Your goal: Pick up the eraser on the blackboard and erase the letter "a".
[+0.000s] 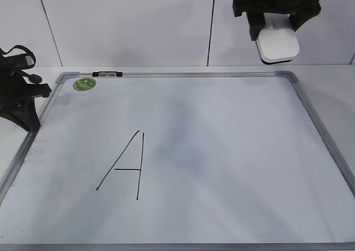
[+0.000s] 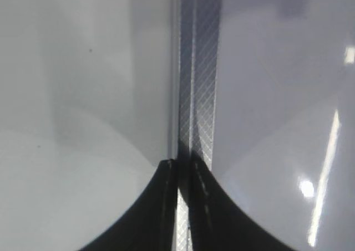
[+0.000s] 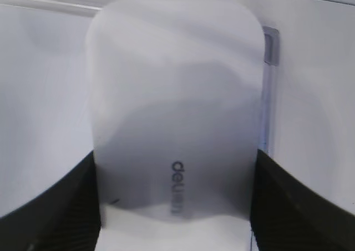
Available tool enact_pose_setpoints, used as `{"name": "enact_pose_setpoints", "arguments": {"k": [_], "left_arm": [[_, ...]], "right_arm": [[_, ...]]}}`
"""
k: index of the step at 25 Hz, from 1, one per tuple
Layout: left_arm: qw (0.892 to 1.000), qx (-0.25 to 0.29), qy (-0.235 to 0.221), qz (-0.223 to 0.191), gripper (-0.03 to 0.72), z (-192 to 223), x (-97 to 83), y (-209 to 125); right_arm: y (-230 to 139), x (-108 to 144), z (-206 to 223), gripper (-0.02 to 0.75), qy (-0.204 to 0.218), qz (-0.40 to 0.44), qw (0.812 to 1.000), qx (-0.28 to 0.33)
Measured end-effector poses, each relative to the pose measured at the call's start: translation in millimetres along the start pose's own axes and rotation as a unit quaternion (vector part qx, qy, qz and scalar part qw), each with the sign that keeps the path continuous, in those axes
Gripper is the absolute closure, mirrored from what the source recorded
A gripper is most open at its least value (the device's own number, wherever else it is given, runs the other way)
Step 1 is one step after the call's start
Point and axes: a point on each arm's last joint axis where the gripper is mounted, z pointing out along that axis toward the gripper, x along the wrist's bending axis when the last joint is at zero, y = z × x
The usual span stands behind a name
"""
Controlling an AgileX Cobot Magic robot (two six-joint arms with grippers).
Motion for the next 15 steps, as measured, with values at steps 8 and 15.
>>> {"name": "enact_pose_setpoints", "arguments": {"k": [8,15], "left_arm": [[1.0,0.001,0.0,0.0,0.653,0.0,0.0,-0.2],[1.0,0.001,0.0,0.0,0.653,0.0,0.0,-0.2]], "right_arm": [[-8.2,-52.3,11.4,0.21,-0.034,0.048,0.998,0.027],[-41.5,-73.3,52.5,0.21,-0.005,0.049,0.991,0.126]]}}
